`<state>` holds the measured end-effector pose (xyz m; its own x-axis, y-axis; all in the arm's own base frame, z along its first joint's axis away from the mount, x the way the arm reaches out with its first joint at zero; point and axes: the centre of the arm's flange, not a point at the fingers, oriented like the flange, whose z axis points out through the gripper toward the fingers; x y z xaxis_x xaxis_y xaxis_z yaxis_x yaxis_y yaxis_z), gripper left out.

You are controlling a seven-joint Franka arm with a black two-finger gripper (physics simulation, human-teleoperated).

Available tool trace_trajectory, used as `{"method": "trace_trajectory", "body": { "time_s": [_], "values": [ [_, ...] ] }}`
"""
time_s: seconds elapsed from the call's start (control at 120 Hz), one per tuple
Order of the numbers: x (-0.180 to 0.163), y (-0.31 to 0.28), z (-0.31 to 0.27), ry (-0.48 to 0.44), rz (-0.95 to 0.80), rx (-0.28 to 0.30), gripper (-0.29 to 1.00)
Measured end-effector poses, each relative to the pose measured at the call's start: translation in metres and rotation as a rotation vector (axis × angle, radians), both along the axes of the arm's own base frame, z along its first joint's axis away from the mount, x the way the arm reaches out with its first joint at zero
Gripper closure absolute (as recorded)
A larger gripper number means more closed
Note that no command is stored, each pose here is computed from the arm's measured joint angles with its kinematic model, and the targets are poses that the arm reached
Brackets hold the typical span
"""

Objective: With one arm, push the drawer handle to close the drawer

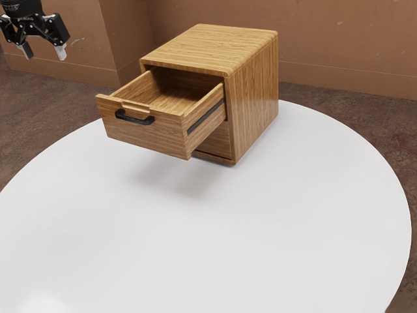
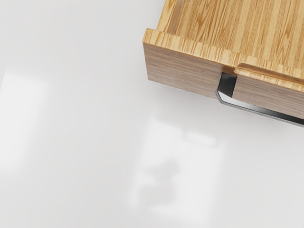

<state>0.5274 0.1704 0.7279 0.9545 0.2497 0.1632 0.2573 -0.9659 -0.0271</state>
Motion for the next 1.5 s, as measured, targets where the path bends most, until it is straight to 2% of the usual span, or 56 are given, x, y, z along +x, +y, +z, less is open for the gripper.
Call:
{"method": "trace_trajectory", "body": {
  "time_s": [0.133, 0.208, 0.242, 0.375, 0.4, 0.45, 0.508, 0.6, 0.675, 0.767, 0.842, 0.933, 1.067, 1.1, 1.167, 1.283, 1.383, 1.5],
  "values": [
    [-0.001, 0.000, 0.001, -0.002, 0.000, 0.000, 0.02],
    [-0.052, -0.019, 0.104, -0.202, -0.023, 0.050, 0.02],
    [-0.071, -0.028, 0.132, -0.259, -0.033, 0.063, 0.02],
    [-0.082, -0.059, 0.153, -0.297, -0.091, 0.068, 0.02],
    [-0.080, -0.062, 0.148, -0.283, -0.098, 0.062, 0.02],
    [-0.074, -0.063, 0.123, -0.217, -0.114, 0.012, 0.02],
    [-0.085, -0.067, 0.101, -0.162, -0.138, -0.041, 0.02],
    [-0.135, -0.085, 0.044, -0.076, -0.207, -0.118, 0.02],
    [-0.183, -0.102, -0.031, 0.025, -0.254, -0.169, 0.02],
    [-0.208, -0.101, -0.124, 0.169, -0.224, -0.200, 0.02],
    [-0.198, -0.109, -0.152, 0.181, -0.259, -0.149, 0.02],
    [-0.166, -0.111, -0.175, 0.165, -0.302, -0.089, 0.02],
    [-0.130, -0.107, -0.193, 0.105, -0.319, -0.073, 0.04],
    [-0.124, -0.106, -0.191, 0.084, -0.323, -0.070, 0.09],
    [-0.112, -0.105, -0.187, 0.050, -0.328, -0.060, 0.26],
    [-0.073, -0.102, -0.187, 0.036, -0.331, -0.033, 0.52],
    [-0.050, -0.096, -0.193, 0.034, -0.328, -0.018, 0.64],
    [-0.035, -0.094, -0.191, 0.018, -0.335, -0.002, 0.71]
  ]
}}
